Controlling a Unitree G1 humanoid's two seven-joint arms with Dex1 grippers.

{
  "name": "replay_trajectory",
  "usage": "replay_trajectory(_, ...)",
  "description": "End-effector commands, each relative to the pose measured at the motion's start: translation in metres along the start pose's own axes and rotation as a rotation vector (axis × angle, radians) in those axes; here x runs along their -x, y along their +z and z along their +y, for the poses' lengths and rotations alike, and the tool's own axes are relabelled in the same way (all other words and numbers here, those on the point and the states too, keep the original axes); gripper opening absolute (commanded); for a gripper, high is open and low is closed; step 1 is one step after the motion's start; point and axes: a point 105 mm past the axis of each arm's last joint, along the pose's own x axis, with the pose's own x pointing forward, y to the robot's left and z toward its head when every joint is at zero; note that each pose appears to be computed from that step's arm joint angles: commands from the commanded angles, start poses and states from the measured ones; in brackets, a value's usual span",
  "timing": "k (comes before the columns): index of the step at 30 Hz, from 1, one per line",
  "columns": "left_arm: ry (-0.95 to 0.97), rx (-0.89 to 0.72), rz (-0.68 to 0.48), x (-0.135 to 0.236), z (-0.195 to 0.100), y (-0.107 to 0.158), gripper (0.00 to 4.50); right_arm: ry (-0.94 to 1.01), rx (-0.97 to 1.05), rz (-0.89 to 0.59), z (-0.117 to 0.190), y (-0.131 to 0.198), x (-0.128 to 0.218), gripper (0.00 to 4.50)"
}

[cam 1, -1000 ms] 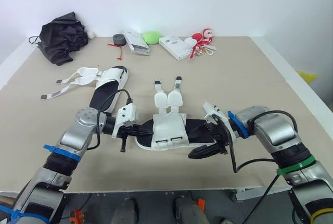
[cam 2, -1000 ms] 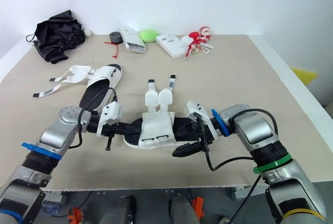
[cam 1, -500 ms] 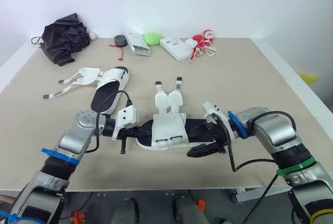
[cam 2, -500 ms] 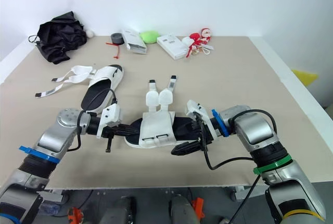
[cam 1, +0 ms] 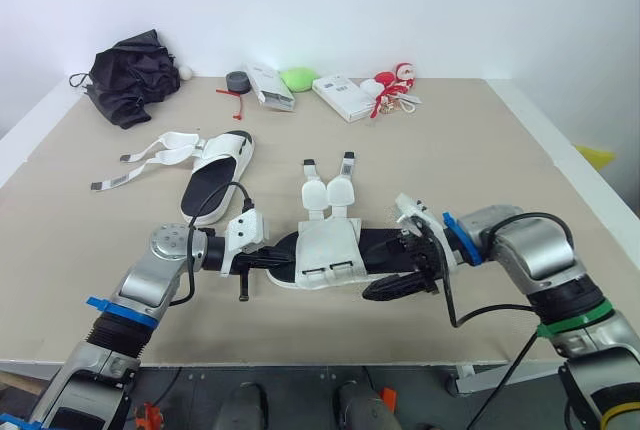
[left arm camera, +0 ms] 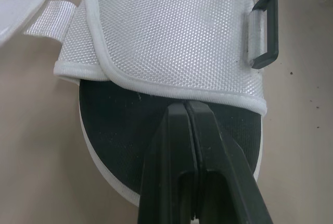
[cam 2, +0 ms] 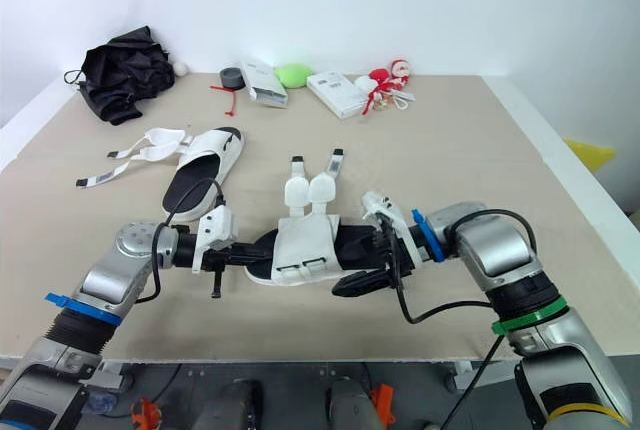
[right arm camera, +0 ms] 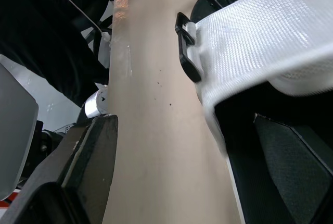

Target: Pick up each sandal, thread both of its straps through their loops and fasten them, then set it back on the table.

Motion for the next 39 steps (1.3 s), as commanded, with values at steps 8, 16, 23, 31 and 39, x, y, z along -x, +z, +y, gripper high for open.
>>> replay_trajectory(8, -0.049, 0.079, 0.170, -0.008, -0.008, -0.048, 0.00, -0.348, -0.142, -0.240, -0.075, 0.072, 0.049, 4.47)
replay_trajectory(16, -0.049, 0.062, 0.156, -0.010, -0.007, -0.045, 0.00, -0.342, -0.241, -0.203, -0.097, 0.068, 0.018, 4.47)
replay_trajectory(23, -0.027, 0.069, 0.135, -0.008, -0.004, -0.042, 0.00, -0.284, -0.265, -0.316, -0.102, 0.091, -0.012, 4.47)
replay_trajectory(31, -0.007, 0.083, 0.112, -0.006, -0.004, -0.041, 0.00, -0.286, -0.326, -0.456, -0.109, 0.107, -0.042, 4.47)
replay_trajectory(39, -0.008, 0.081, 0.106, -0.007, -0.006, -0.040, 0.00, -0.347, -0.307, -0.644, -0.114, 0.143, -0.032, 4.47)
